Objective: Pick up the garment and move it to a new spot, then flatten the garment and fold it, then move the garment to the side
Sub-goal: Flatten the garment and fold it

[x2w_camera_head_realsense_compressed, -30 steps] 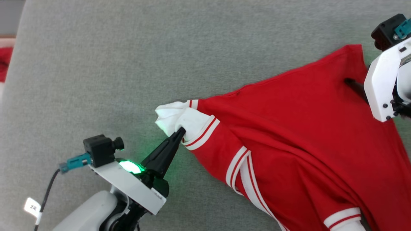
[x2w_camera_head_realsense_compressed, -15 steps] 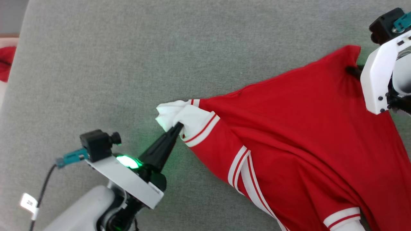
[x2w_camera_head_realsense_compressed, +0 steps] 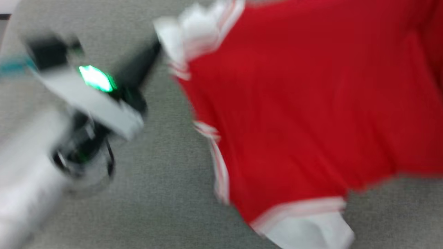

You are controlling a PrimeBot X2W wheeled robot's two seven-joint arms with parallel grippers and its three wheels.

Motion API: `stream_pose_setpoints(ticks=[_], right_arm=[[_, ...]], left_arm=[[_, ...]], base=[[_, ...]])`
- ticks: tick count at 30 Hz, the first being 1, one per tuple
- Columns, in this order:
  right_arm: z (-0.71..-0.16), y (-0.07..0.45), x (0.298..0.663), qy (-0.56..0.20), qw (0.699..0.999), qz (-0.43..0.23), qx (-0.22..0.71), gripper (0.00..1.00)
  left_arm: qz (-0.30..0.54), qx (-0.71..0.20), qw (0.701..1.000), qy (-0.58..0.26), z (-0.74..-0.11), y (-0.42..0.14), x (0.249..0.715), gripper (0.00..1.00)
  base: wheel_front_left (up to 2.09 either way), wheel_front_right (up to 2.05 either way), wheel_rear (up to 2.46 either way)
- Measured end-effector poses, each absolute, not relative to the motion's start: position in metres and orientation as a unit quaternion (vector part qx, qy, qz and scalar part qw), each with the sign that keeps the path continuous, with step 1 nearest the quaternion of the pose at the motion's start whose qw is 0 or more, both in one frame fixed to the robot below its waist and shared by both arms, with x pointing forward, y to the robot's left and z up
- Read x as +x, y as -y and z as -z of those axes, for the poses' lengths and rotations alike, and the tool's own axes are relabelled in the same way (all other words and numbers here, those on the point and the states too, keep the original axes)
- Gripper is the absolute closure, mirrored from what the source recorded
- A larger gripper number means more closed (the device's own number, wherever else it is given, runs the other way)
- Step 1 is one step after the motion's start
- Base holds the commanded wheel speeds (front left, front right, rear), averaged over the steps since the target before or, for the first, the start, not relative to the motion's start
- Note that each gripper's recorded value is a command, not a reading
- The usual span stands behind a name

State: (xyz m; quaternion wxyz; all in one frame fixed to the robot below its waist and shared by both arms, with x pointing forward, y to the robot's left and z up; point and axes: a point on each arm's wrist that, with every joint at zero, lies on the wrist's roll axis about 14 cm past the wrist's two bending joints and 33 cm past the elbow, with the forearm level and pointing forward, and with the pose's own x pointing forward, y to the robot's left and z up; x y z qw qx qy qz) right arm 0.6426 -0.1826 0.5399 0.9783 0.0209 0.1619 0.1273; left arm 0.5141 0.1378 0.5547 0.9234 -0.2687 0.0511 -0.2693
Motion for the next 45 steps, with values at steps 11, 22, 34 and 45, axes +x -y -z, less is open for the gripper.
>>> stream_pose_setpoints(ticks=[11,22,34,45], right_arm=[[-0.692,0.232,0.692,0.105,0.990,-0.028,0.090,1.00],[-0.705,0.244,0.697,0.148,0.987,0.003,0.069,1.00],[-0.553,0.232,0.656,-0.008,0.998,-0.059,0.017,1.00],[-0.512,0.247,0.559,-0.080,0.991,-0.101,0.023,1.00]], left_arm=[[0.198,-0.240,0.939,0.146,-0.714,-0.178,0.651,1.00],[0.209,-0.270,0.920,0.191,-0.746,-0.149,0.674,1.00],[0.240,-0.333,0.912,-0.003,-0.566,-0.120,0.601,1.00],[0.250,-0.345,0.901,-0.075,-0.515,-0.120,0.502,1.00]], base=[[0.00,0.00,0.00],[0.00,0.00,0.00],[0.00,0.00,0.00],[0.00,0.00,0.00]])
